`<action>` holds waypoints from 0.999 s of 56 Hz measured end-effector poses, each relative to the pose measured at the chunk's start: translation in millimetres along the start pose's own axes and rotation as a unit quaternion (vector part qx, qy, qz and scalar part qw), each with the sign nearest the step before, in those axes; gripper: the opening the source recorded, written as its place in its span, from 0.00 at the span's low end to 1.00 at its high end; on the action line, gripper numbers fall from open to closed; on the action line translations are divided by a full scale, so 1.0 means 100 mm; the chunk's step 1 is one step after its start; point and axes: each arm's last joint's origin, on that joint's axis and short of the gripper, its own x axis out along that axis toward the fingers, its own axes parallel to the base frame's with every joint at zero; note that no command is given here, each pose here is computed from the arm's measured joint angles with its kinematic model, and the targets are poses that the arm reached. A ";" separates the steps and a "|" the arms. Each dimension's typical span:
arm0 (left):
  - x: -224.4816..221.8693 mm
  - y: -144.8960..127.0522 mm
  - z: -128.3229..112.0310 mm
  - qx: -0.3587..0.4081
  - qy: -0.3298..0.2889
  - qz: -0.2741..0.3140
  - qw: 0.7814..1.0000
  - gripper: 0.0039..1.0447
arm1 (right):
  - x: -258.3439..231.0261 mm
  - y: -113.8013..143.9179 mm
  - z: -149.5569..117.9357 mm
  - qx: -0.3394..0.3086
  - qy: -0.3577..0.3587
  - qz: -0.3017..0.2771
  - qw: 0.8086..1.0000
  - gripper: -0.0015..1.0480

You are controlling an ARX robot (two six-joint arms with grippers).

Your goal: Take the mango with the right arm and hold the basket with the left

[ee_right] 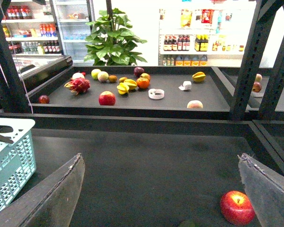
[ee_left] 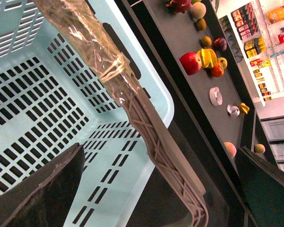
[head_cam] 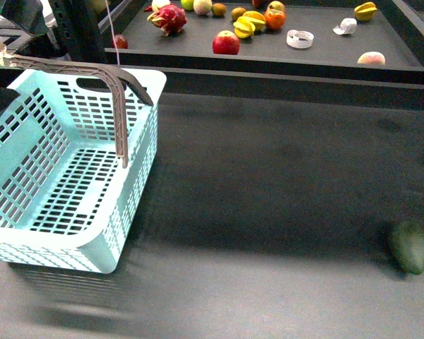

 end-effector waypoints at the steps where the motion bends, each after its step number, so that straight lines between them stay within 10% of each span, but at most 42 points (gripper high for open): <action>1: 0.03 0.00 0.00 -0.003 0.002 0.001 1.000 0.95 | 0.00 0.00 0.00 0.000 0.000 0.000 1.000 0.92; 25: 0.67 0.04 0.09 -0.028 0.005 0.030 0.999 0.94 | 0.00 0.00 0.00 0.000 0.000 0.000 1.000 0.92; 42: 0.73 0.05 0.08 -0.021 0.012 0.036 0.999 0.38 | 0.00 0.00 0.00 0.000 0.000 0.000 1.000 0.92; 56: 0.64 -0.03 0.07 -0.037 0.025 0.020 0.999 0.10 | 0.00 0.00 0.00 0.000 0.000 0.000 1.000 0.92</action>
